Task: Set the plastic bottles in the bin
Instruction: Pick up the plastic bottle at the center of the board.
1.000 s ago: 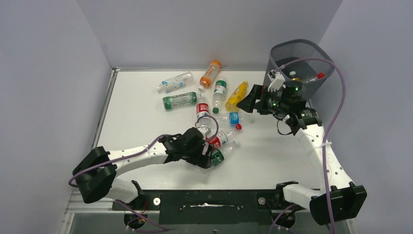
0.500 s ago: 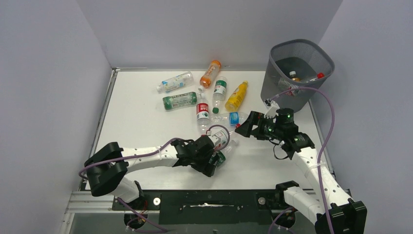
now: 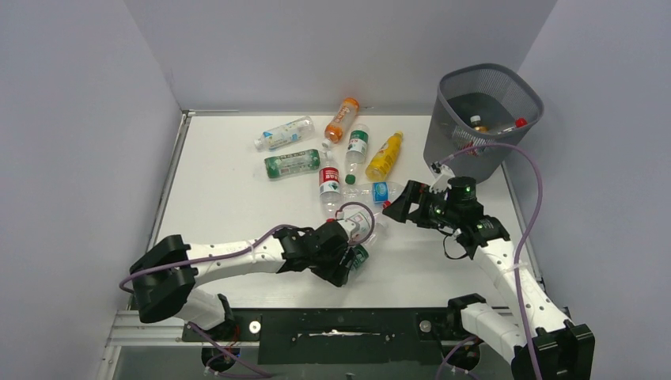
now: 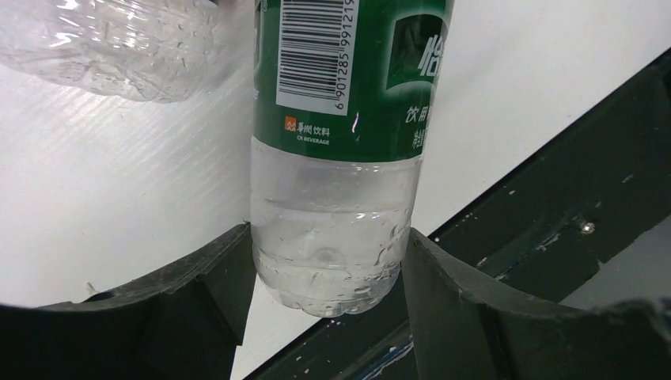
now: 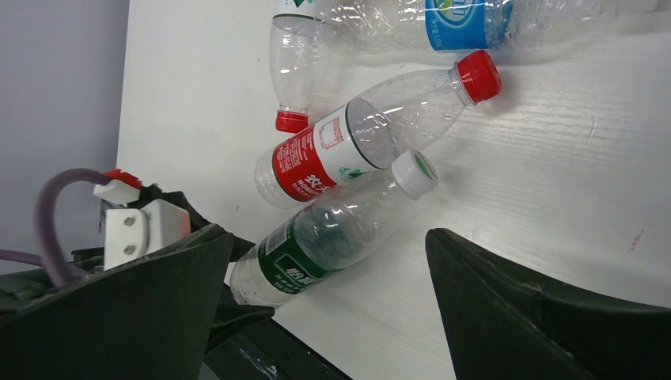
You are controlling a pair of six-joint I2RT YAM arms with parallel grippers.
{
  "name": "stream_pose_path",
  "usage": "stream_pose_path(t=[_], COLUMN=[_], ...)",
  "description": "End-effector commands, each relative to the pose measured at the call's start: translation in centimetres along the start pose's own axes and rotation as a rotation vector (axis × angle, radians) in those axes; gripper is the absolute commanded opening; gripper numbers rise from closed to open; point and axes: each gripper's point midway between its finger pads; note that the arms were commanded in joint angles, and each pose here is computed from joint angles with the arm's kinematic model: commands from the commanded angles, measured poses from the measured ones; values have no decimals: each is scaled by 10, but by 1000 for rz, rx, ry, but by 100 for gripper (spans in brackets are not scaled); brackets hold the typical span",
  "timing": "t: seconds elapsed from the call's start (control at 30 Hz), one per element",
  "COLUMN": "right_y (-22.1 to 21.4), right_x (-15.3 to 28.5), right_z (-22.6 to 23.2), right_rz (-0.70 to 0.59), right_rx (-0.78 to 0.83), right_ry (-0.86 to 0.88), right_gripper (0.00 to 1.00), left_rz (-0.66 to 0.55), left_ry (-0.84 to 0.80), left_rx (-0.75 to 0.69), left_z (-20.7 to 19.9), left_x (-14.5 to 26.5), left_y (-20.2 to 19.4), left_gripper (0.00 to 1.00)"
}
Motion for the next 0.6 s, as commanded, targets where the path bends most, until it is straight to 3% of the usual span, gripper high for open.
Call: stream_pose_path(t=[0.0,0.57], right_y=[23,24], right_x=[-1,-7], right_z=[18,52], right_rz=[-57,-21], right_rx=[23,-25], right_ry=[59,236], right_gripper=[99,100], left_rz=[-135,-307], left_ry=[-84,-134], left_rx=[16,21], left_z=[-25,-40], left_x=[29,72], left_y=[35,76], left_gripper=[47,46])
Point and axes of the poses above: each gripper's point midway between its finger pads, its own x axis back along the fingers, its own z axis along the line the jaws close on, y = z × x, and after that the axes turned 5 degrees about x, right-handed
